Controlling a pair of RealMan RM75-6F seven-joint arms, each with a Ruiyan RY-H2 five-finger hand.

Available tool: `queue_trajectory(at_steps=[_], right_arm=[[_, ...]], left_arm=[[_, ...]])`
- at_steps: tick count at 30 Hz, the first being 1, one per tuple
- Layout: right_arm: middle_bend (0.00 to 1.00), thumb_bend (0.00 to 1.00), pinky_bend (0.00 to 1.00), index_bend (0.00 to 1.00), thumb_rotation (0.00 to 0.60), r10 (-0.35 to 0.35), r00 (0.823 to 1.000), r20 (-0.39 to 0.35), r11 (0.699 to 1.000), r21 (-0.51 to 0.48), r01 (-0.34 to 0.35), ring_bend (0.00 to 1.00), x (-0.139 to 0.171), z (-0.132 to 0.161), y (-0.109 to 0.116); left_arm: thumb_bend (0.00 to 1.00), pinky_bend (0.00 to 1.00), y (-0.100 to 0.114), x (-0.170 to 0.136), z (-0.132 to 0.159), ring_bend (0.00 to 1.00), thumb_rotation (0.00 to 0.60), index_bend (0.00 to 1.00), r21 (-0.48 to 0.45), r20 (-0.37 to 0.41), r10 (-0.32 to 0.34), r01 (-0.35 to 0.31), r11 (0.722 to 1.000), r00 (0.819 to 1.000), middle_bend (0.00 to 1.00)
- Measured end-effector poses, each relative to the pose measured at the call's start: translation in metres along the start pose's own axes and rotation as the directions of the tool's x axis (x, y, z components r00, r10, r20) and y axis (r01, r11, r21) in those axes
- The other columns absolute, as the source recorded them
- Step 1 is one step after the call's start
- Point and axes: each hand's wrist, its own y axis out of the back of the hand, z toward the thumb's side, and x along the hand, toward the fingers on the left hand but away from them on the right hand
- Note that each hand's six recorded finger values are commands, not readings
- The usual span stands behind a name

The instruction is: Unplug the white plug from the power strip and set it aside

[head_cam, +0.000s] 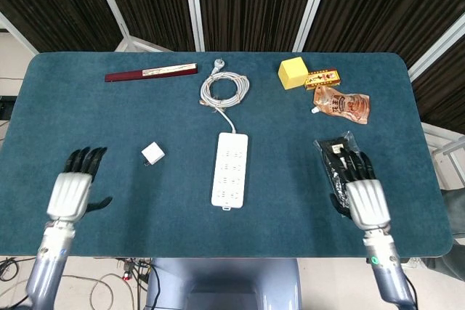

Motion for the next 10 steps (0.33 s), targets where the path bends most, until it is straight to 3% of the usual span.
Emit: queue_trajectory(at_steps=[10], right_arm=[[0.00, 0.39, 0.01, 0.00, 0.600, -0.014, 0.996, 0.091, 1.000, 0.019, 0.013, 0.00, 0.047, -0.054, -0.001]], left_arm=[[0.00, 0.03, 0.000, -0.065, -0.032, 0.00, 0.600, 0.01, 0.031, -0.049, 0.029, -0.027, 0.999, 0.998, 0.04]])
